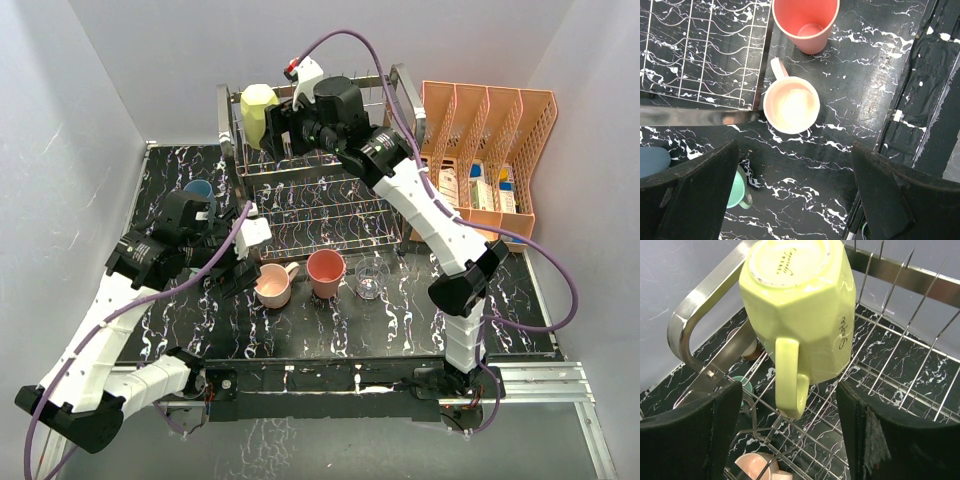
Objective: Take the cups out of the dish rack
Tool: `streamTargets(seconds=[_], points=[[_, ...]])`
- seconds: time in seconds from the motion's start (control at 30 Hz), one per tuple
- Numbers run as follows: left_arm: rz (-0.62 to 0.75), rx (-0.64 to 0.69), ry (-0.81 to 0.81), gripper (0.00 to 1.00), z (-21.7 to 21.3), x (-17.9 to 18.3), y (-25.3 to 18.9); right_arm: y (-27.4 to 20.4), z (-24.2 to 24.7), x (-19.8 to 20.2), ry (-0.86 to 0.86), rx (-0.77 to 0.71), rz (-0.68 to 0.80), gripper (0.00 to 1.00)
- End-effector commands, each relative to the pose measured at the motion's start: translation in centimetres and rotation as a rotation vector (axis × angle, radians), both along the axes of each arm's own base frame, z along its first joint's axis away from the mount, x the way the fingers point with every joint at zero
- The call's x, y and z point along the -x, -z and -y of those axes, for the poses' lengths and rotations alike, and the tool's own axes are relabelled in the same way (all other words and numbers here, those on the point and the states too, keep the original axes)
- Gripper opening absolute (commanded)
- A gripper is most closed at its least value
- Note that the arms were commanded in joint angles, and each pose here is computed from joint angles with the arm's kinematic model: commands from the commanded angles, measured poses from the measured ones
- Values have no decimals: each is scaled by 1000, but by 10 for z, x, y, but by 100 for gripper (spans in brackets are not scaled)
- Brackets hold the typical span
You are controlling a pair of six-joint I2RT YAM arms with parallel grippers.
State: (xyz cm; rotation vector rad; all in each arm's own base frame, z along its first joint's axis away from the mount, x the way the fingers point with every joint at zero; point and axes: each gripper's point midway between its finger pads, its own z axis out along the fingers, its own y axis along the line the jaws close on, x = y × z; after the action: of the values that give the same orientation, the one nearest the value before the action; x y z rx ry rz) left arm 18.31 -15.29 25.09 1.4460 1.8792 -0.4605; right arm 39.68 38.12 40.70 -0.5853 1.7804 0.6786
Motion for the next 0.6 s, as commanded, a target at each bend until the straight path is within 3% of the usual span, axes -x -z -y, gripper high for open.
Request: streamTargets(seconds=[0.0, 0.1, 0.37, 0.57], points=[[33, 60, 9, 92, 6, 1, -21, -19, -3, -9, -4, -3, 87, 74], [53, 68, 0, 92, 6, -1, -26, -16, -12, -12, -37, -8, 94, 64], [101, 76, -13, 92, 4, -4, -35, -29, -17, -16, -53, -31, 152, 26], [227, 122, -71, 92, 5, -26, -65, -60, -14, -12, -48, -122, 216, 8]])
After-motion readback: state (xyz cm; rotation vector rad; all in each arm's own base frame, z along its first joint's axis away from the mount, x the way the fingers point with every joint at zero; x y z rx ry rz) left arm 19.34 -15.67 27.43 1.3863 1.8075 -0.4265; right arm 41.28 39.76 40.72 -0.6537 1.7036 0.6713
